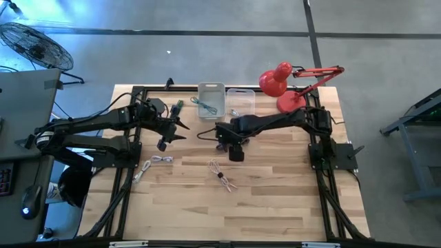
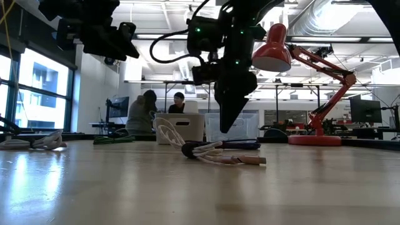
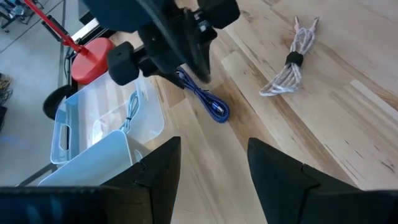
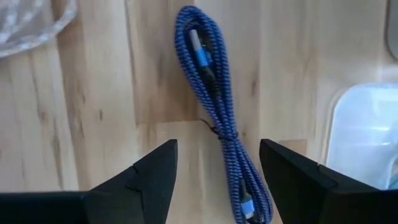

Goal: Pick & Place USB Port
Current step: Put the purple patterned charger cable into the gray bin

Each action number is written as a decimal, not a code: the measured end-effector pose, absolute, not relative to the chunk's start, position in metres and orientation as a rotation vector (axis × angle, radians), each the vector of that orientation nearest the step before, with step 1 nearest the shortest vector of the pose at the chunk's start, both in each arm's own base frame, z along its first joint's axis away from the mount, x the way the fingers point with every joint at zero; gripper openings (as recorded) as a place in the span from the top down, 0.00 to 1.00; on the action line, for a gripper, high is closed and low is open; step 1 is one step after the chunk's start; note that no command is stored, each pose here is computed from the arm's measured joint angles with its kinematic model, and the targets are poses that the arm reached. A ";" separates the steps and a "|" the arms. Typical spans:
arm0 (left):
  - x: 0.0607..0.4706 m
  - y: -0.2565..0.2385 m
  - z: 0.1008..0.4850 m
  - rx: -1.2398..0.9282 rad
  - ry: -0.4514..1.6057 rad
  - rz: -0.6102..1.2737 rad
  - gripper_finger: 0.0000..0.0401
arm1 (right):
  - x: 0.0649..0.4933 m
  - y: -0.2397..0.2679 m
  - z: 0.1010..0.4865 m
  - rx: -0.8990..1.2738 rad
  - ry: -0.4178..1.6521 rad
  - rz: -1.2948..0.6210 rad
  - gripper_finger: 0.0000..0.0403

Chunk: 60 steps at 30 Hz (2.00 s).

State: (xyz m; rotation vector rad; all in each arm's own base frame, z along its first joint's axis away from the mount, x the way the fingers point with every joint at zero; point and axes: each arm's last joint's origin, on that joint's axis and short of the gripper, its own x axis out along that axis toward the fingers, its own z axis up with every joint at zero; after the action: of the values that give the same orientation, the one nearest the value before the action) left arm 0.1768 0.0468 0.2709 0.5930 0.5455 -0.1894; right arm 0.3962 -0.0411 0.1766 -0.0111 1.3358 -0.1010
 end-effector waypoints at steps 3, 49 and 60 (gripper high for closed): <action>0.177 0.047 0.271 0.593 0.546 -0.189 0.55 | 0.396 -0.045 0.177 0.011 1.334 -0.114 0.45; 0.177 0.047 0.271 0.592 0.545 -0.191 0.55 | 0.400 -0.056 0.149 0.094 1.389 -0.119 0.82; 0.177 0.047 0.271 0.590 0.546 -0.188 0.55 | 0.402 -0.047 0.149 0.077 1.386 -0.165 0.98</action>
State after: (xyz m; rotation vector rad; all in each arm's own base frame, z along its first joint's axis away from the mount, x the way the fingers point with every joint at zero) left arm 0.1768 0.0468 0.2709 0.5896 0.5459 -0.1881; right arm 0.4018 -0.0471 0.1489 0.0775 1.3856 -0.1647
